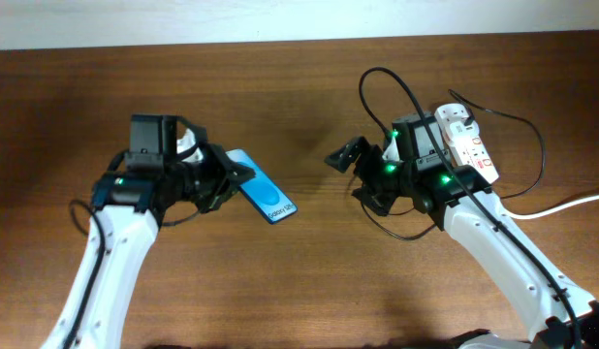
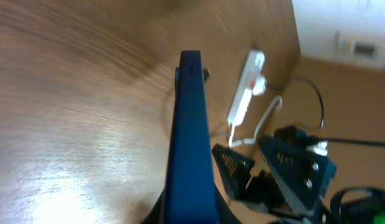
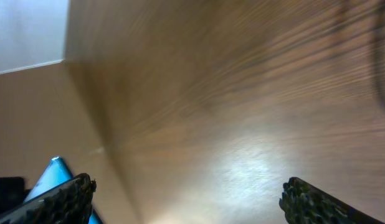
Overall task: Plug charger to phone and switch on socket
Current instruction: 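Release the phone from the right gripper and move it toward the cable, then lower the right gripper onto the black USB-C cable end, then grasp the USB-C plug with the right gripper and carry it toward the phone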
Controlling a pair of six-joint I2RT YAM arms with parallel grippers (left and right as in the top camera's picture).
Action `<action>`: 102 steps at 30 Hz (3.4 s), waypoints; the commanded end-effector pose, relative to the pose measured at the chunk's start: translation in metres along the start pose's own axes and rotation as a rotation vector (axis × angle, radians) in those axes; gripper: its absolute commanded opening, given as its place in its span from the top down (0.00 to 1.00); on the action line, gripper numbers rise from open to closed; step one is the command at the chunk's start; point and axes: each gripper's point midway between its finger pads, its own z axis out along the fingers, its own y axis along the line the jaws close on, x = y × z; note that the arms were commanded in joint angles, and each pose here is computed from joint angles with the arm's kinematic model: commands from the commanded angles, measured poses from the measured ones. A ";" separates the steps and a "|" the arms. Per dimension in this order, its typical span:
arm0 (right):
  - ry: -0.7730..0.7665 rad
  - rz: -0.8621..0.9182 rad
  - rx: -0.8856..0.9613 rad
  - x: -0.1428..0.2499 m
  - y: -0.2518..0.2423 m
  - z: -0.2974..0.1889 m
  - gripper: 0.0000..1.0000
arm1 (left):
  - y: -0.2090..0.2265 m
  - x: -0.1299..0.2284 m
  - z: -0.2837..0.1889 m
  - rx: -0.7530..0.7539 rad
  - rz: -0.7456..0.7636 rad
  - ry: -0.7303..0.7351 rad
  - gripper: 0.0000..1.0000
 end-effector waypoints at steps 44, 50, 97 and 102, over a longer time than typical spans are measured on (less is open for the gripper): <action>-0.144 0.257 0.243 -0.108 -0.131 0.076 0.64 | -0.030 0.010 0.053 0.369 -0.071 0.490 1.00; -0.168 0.244 0.229 -0.114 -0.128 0.076 0.66 | -0.030 0.010 0.053 0.369 -0.071 0.490 1.00; 0.182 -0.428 -0.052 -0.026 -0.050 0.018 0.96 | -0.045 0.024 0.036 0.561 0.240 0.521 1.00; 0.306 -0.617 -0.212 0.035 -0.024 -0.038 0.96 | -0.047 0.026 0.035 0.578 0.255 0.529 1.00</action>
